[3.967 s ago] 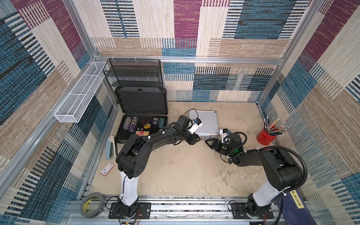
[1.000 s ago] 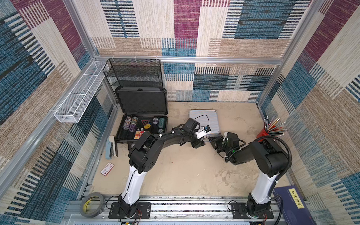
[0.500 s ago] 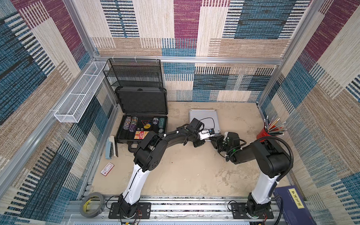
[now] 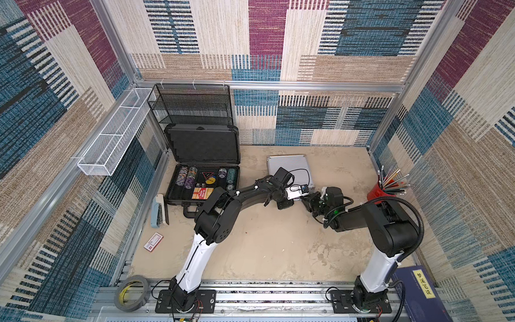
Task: Open the poker set cases
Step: Pick up the poker set case from the center of the board.
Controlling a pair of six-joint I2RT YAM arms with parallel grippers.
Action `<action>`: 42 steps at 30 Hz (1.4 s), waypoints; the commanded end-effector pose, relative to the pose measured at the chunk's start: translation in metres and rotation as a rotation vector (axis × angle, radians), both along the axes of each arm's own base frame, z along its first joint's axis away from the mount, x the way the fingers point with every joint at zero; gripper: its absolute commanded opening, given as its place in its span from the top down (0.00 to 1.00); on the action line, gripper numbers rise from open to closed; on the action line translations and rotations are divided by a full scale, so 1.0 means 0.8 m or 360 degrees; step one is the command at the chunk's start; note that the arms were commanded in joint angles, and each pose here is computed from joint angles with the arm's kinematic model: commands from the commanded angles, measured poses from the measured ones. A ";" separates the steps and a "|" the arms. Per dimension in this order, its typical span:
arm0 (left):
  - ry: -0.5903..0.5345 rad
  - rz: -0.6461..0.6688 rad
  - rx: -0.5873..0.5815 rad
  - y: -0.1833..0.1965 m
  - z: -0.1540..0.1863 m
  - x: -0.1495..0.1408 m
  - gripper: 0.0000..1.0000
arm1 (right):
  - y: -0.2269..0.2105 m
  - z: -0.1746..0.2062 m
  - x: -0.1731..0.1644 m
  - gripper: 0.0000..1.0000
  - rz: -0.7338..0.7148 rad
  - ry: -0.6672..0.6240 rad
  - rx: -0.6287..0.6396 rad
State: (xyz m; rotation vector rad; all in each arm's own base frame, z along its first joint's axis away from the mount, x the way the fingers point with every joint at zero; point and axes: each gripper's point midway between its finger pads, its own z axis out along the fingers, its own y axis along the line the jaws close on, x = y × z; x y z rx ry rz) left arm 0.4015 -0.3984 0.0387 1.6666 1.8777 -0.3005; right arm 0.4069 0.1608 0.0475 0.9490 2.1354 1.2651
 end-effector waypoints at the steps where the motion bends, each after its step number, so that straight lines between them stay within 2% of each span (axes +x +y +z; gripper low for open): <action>1: 0.0044 0.0119 0.0352 0.053 -0.039 -0.002 0.88 | 0.004 0.048 0.021 0.84 0.0024 -0.0253 0.0020; 5: 0.0025 0.0114 0.0401 0.057 -0.040 -0.001 0.79 | 0.004 0.046 0.021 0.84 0.0023 -0.0250 0.0022; 8: 0.0009 0.0109 0.0434 0.060 -0.041 0.000 0.78 | 0.004 0.044 0.021 0.84 0.0023 -0.0247 0.0034; 13: 0.0021 0.0102 0.0468 0.062 -0.046 -0.001 0.91 | 0.005 0.040 0.020 0.85 0.0024 -0.0244 0.0055; 17: 0.0005 0.0124 0.0445 0.058 -0.034 0.005 1.00 | 0.001 0.036 0.016 0.84 0.0012 -0.0228 0.0043; 22: 0.0000 0.0138 0.0401 0.049 -0.009 0.010 1.00 | -0.016 0.034 0.009 0.75 -0.0019 -0.0230 0.0023; 27: 0.0077 0.0115 0.0239 0.029 0.027 0.008 1.00 | -0.035 0.036 0.000 0.60 -0.0010 -0.0267 -0.0030; 32: 0.0163 0.0089 0.0071 0.005 0.066 0.007 1.00 | -0.034 0.035 -0.014 0.57 0.0055 -0.0292 -0.0067; 38: 0.0258 0.0099 -0.0100 -0.012 0.107 0.008 1.00 | -0.027 0.031 -0.032 0.56 0.0117 -0.0303 -0.0019; 42: 0.0330 0.0097 -0.0194 -0.023 0.123 0.006 1.00 | -0.024 0.038 -0.038 0.45 0.0131 -0.0334 0.0025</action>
